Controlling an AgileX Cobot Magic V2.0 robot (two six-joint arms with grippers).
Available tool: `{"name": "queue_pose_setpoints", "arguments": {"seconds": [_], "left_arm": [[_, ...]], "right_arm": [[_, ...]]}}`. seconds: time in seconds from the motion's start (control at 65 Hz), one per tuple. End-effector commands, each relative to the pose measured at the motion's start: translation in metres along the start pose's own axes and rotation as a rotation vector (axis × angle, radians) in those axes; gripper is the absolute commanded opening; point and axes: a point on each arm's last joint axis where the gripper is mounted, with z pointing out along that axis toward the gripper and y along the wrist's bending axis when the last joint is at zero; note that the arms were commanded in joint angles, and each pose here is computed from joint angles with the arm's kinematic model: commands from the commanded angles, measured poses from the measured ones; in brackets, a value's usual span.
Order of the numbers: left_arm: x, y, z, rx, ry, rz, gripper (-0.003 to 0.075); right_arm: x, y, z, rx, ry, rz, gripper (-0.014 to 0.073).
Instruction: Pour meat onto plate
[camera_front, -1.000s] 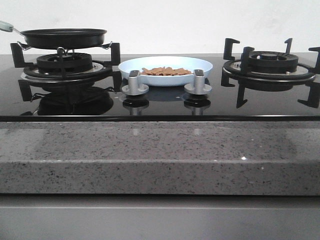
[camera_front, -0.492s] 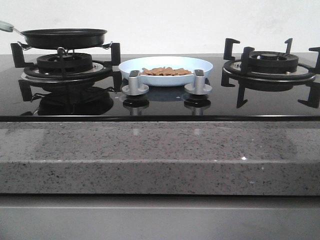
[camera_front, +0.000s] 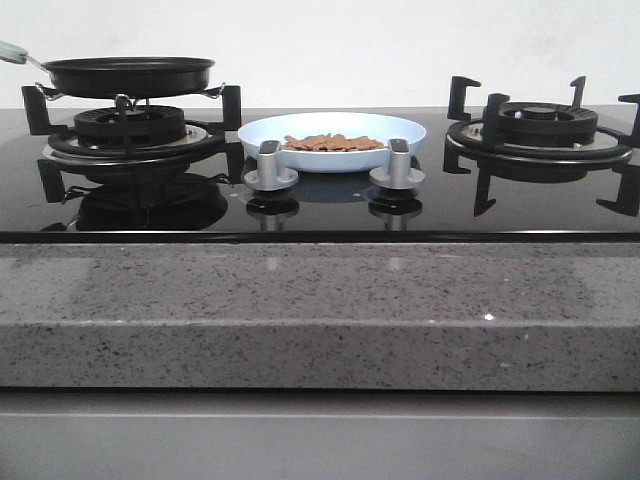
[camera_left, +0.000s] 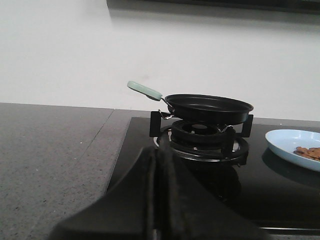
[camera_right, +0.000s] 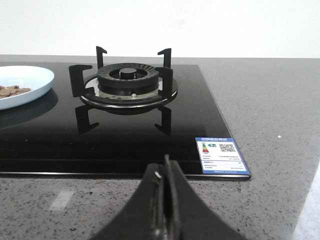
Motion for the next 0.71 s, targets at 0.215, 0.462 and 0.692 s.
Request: {"name": "queue_pose_setpoints", "arguments": {"seconds": [0.215,0.462,0.692], "left_arm": [[-0.0061,-0.0004,-0.0018,0.009,-0.087,-0.011,-0.0020],[-0.0061,-0.0004,-0.0018,0.009,-0.087,-0.011,-0.0020],[-0.0061,-0.0004,-0.0018,0.009,-0.087,-0.011,-0.0020]], "right_arm": [[-0.0021,-0.0010,-0.0001,0.001,-0.150,0.002,-0.0114],[-0.0021,-0.0010,-0.0001,0.000,-0.149,0.002,-0.0114],[-0.0026,-0.0010,-0.0001,0.002,-0.155,-0.008,-0.0114]]}}
